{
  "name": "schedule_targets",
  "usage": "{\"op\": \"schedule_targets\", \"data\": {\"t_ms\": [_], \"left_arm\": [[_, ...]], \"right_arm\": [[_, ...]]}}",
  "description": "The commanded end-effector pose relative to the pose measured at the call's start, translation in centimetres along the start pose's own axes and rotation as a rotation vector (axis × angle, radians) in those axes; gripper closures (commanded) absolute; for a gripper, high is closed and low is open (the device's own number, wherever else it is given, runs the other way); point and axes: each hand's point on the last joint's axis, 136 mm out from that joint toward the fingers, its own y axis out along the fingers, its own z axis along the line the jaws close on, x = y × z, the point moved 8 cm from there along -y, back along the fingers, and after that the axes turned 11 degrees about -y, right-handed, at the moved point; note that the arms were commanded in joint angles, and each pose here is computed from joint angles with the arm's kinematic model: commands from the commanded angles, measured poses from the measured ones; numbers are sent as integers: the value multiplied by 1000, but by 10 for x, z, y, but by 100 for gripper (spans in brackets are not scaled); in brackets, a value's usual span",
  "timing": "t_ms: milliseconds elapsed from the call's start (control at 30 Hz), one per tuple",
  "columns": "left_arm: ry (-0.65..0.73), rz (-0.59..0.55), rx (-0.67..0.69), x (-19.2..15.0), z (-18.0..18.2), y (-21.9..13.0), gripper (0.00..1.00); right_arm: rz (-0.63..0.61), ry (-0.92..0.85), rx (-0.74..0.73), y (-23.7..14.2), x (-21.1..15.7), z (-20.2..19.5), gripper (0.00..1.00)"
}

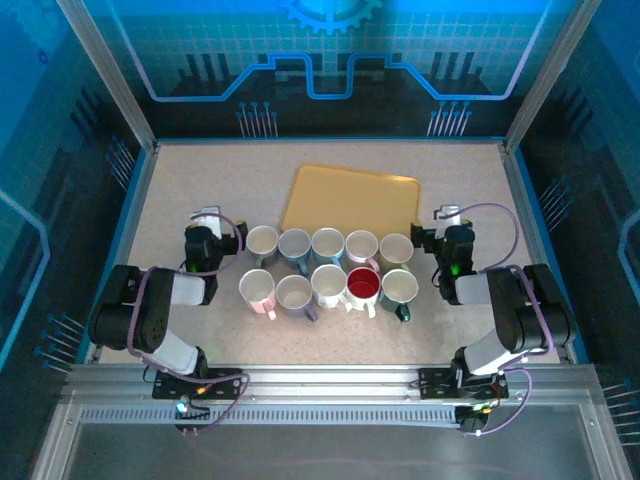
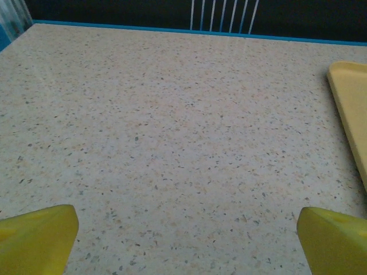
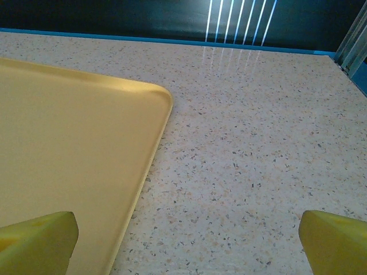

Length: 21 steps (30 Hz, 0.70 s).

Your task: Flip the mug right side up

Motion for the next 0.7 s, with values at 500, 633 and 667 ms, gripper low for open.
{"op": "schedule_targets", "data": {"t_ms": [500,633,667], "left_arm": [[16,7,-75,5,-7,3,1],[16,6,-75,5,-7,4,1],[16,4,-76,6,-7,4,1]], "right_arm": [[-18,-16,-13,1,6,0,0],[-19,-15,-14,1,6,0,0],[-20,-16,-12,1,6,1,0]]}}
